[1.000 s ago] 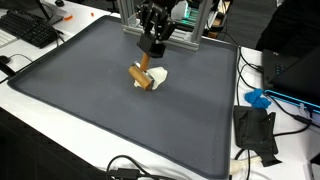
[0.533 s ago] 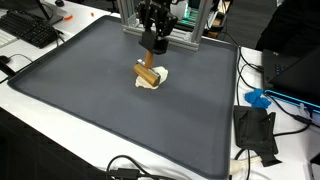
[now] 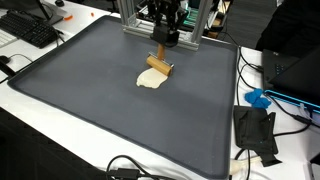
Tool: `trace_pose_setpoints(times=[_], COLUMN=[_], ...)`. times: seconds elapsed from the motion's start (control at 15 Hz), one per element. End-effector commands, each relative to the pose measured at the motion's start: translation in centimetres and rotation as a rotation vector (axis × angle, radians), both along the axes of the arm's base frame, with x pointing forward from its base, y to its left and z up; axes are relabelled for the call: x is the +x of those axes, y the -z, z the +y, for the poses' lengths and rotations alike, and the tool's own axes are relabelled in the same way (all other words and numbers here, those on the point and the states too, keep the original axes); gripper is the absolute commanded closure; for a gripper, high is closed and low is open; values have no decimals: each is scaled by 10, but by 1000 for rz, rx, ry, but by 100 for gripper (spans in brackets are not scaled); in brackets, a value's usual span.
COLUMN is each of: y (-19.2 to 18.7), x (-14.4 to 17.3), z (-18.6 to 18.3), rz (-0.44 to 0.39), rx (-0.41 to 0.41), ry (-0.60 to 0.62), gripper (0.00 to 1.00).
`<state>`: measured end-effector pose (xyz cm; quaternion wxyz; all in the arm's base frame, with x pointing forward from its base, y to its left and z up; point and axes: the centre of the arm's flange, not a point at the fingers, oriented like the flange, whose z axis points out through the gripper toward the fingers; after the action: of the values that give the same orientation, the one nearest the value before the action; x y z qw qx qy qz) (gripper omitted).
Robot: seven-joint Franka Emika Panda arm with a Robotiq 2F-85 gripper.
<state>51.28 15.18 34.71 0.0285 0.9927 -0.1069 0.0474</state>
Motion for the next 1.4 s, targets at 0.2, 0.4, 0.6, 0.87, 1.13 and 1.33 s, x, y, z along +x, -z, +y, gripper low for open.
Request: trace_pose_setpoints(times=[0.2, 0.4, 0.6, 0.87, 1.13, 1.33], y=[7, -7, -21, -42, -73, -97], x=[-13, -15, -20, -29, -46, -66], z=[1, -1, -4, -7, -7, -9], rz=[52, 34, 27, 15, -12, -22], rx=[-23, -27, -42, -45, -61, -64], ry=[-49, -64, -66, -60, -72, -82], gripper=[78, 78, 78, 78, 78, 78])
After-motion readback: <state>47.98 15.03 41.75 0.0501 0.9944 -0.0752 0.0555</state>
